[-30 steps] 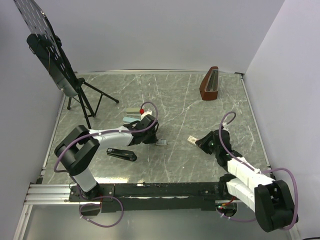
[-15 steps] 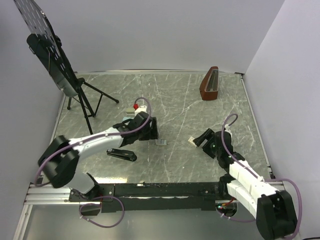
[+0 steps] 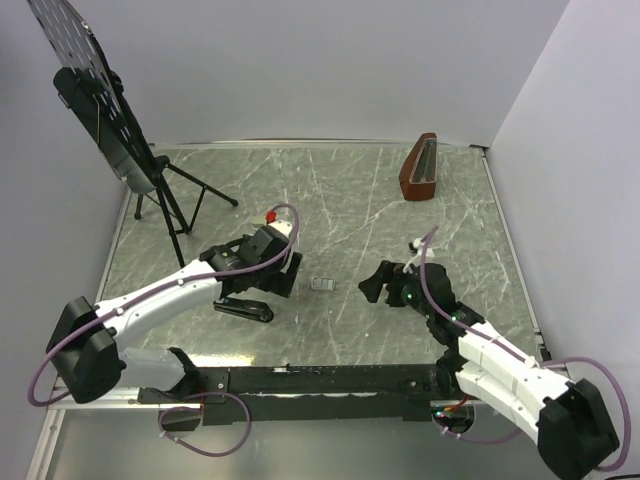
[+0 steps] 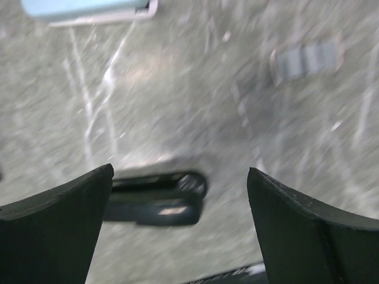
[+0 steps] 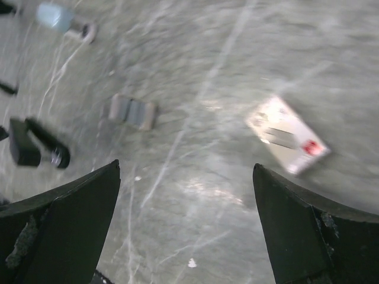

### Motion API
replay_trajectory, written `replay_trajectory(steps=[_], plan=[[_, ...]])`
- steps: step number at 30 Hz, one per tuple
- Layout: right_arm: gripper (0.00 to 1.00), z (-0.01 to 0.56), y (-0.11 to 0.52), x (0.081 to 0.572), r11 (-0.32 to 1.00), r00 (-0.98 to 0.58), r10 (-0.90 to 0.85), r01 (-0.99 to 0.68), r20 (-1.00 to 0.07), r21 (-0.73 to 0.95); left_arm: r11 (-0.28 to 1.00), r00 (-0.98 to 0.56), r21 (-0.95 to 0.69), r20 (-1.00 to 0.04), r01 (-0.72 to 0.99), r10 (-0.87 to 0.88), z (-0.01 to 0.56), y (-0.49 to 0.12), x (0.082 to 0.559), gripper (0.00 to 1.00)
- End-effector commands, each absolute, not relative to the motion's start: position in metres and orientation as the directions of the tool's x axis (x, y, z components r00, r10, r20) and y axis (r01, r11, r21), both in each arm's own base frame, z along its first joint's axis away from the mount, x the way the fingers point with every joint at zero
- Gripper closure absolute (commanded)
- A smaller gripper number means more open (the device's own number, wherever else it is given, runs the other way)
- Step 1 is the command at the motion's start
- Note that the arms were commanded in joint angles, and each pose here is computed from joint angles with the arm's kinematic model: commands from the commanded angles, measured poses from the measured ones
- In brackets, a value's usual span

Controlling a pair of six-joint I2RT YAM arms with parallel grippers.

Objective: Load the staples into the stapler

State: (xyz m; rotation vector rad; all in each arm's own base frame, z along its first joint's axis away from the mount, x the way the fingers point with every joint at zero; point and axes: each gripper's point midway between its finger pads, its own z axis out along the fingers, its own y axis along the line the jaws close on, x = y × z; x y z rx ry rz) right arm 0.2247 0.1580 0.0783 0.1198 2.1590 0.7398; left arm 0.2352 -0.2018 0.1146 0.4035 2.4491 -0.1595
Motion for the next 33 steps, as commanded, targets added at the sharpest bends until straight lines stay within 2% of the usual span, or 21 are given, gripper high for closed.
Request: replay_trajectory(steps=[1, 8, 11, 14, 19, 28, 33], plan=[[0.00, 0.117, 0.187, 0.237, 0.783, -0.564, 0.274, -0.339, -0.779, 0.521, 0.888, -0.693, 0.082, -0.594, 0.453, 0.408, 0.138, -0.185, 0.224, 0.01], [0.00, 0.120, 0.195, 0.233, 0.771, -0.557, 0.255, -0.377, -0.791, 0.514, 0.757, -0.591, 0.118, -0.552, 0.643, 0.588, 0.145, -0.191, 0.215, 0.01], [0.00, 0.122, 0.194, 0.232, 0.769, -0.546, 0.257, -0.384, -0.797, 0.511, 0.658, -0.525, 0.212, -0.451, 0.722, 0.722, 0.130, -0.179, 0.208, 0.01], [0.00, 0.120, 0.195, 0.231, 0.766, -0.551, 0.255, -0.387, -0.795, 0.514, 0.576, -0.477, 0.227, -0.371, 0.785, 0.797, 0.113, -0.175, 0.196, 0.01], [0.00, 0.118, 0.198, 0.229, 0.757, -0.557, 0.238, -0.407, -0.796, 0.511, 0.505, -0.441, 0.238, -0.274, 0.830, 0.855, 0.087, -0.164, 0.185, 0.01], [0.00, 0.112, 0.200, 0.228, 0.750, -0.554, 0.230, -0.423, -0.800, 0.508, 0.464, -0.442, 0.288, -0.139, 0.838, 0.886, 0.060, -0.156, 0.194, 0.03], [0.00, 0.111, 0.200, 0.227, 0.748, -0.553, 0.221, -0.432, -0.803, 0.504, 0.441, -0.444, 0.289, -0.058, 0.850, 0.894, 0.042, -0.153, 0.196, 0.14]])
